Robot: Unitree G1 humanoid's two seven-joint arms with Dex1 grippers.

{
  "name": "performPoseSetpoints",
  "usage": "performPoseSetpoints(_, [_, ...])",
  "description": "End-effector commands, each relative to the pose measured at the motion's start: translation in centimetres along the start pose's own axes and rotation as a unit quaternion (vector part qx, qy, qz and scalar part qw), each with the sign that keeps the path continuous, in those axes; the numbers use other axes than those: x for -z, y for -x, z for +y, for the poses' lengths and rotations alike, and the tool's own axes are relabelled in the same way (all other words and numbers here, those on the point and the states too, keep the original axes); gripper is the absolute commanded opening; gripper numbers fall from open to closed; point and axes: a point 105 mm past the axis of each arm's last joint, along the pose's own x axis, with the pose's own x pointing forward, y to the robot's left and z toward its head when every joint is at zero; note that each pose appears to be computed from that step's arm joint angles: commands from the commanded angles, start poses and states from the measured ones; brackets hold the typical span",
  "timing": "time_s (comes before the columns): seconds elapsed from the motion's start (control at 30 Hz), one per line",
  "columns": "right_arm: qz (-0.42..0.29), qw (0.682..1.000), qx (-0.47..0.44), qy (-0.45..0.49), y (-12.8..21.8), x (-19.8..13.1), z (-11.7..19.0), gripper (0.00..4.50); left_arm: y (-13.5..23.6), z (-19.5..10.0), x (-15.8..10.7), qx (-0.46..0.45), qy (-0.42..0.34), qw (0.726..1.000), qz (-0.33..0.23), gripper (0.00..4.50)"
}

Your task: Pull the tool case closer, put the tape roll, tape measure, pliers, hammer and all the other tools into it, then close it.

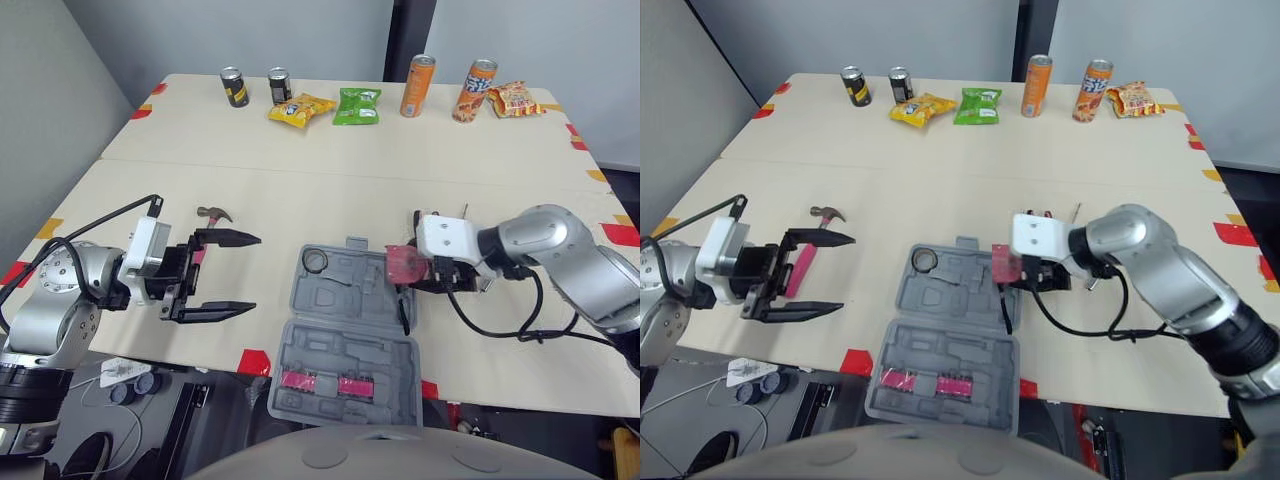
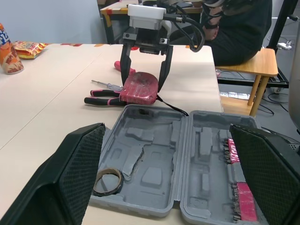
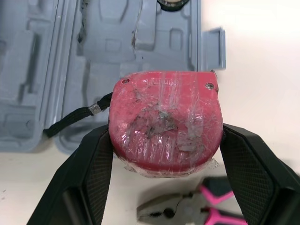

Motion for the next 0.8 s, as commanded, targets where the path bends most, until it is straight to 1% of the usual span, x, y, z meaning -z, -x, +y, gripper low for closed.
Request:
performPoseSetpoints(0.03, [0.02,1.0,0.011,0.009,-0.4,-0.2,-0.5,2.94,0.2,0.2,-0.5,-0.008,-0.013,1.0,0.004,4.5])
performPoseSetpoints(0.13, [0.044,0.999,0.01,0.014,-0.6,-0.1,-0.6,2.94,0.2,0.4,-0.5,-0.01,-0.012,1.0,0.005,4.5])
performPoseSetpoints(0.27, [0.061,0.998,0.016,0.019,-1.1,-0.3,-0.9,2.94,0.2,0.5,-0.4,-0.012,-0.01,1.0,0.008,4.5])
performPoseSetpoints(0.4, [0.077,0.997,0.008,0.023,-1.8,-0.4,-0.5,2.94,0.0,0.6,-0.5,-0.011,-0.012,1.0,0.01,4.5])
performPoseSetpoints(0.8, [0.099,0.995,0.014,0.025,-3.2,0.1,-0.1,2.94,-0.3,0.4,-0.6,-0.004,-0.012,1.0,0.012,4.5])
